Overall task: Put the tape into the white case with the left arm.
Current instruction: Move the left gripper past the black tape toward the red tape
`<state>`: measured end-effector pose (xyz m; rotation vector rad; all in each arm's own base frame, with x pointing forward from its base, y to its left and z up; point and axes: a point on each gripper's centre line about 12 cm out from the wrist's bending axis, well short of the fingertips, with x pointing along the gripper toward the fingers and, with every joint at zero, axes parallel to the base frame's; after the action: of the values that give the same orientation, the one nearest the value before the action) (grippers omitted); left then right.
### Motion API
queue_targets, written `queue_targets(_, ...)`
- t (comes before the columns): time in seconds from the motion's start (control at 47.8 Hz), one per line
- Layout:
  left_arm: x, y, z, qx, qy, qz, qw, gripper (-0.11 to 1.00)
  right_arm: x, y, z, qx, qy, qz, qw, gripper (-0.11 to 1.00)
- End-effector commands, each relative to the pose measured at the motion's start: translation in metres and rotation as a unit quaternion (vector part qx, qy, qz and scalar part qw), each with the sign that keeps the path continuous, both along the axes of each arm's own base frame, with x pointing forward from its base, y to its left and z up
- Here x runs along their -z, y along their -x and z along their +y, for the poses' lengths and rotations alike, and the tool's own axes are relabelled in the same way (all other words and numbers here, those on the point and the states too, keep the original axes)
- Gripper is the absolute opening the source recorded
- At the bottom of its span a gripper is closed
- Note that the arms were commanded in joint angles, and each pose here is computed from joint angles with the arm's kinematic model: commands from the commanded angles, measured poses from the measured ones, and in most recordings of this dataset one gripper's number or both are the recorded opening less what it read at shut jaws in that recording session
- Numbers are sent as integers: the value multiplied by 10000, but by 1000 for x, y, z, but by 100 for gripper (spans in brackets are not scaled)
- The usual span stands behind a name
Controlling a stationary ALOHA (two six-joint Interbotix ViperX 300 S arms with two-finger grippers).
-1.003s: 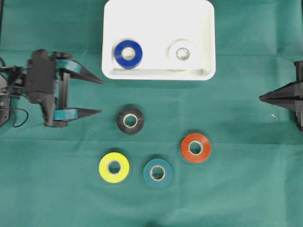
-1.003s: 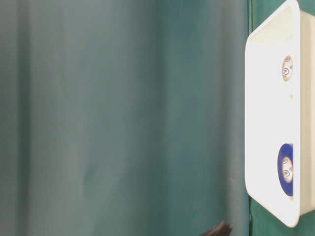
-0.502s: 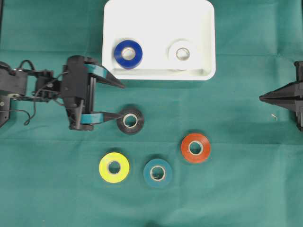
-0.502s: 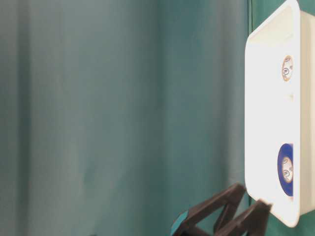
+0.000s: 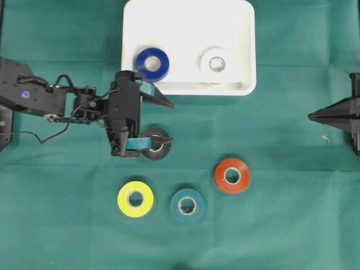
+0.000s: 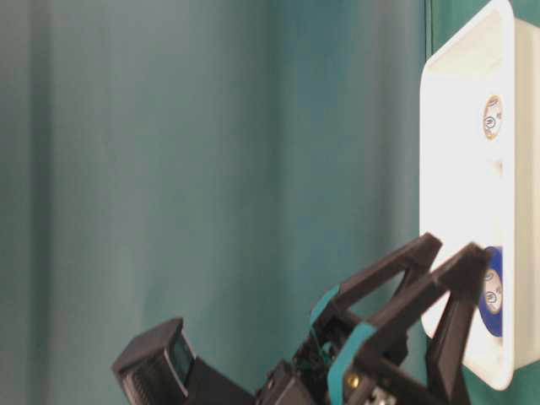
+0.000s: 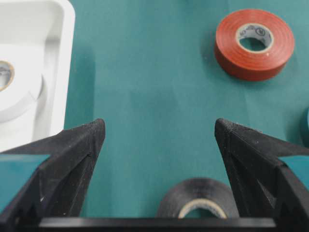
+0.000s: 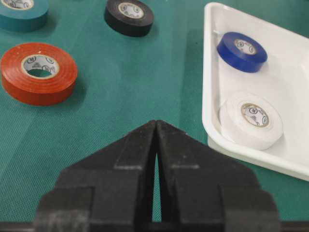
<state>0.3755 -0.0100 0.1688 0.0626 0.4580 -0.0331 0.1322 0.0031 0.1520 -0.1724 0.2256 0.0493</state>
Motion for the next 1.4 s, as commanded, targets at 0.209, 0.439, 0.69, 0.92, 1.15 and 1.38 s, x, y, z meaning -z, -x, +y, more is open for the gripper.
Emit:
queue_targets(0.209, -8, -29, -2, 17, 7, -215, 9998, 94, 6, 2, 1, -34, 35, 82, 10000, -9)
queue_targets(0.439, -10, -45, -3, 20, 2, -284, 9996, 94, 6, 1, 0, -27, 35, 74, 10000, -9)
queue_targets(0.69, -11, -57, -3, 20, 4, -330, 9995, 94, 6, 1, 0, -27, 35, 74, 10000, -9)
queue_targets(0.92, -9, -67, -3, 21, 5, -330, 9995, 94, 6, 1, 1, -34, 35, 74, 10000, -9)
queue_targets(1.15, -3, -80, -4, 25, 3, -169, 9999, 94, 6, 2, 1, -34, 35, 82, 10000, -9)
queue_targets(1.38, 7, -96, -7, 60, 1, 23, 10000, 94, 6, 2, 1, -34, 35, 74, 10000, -9)
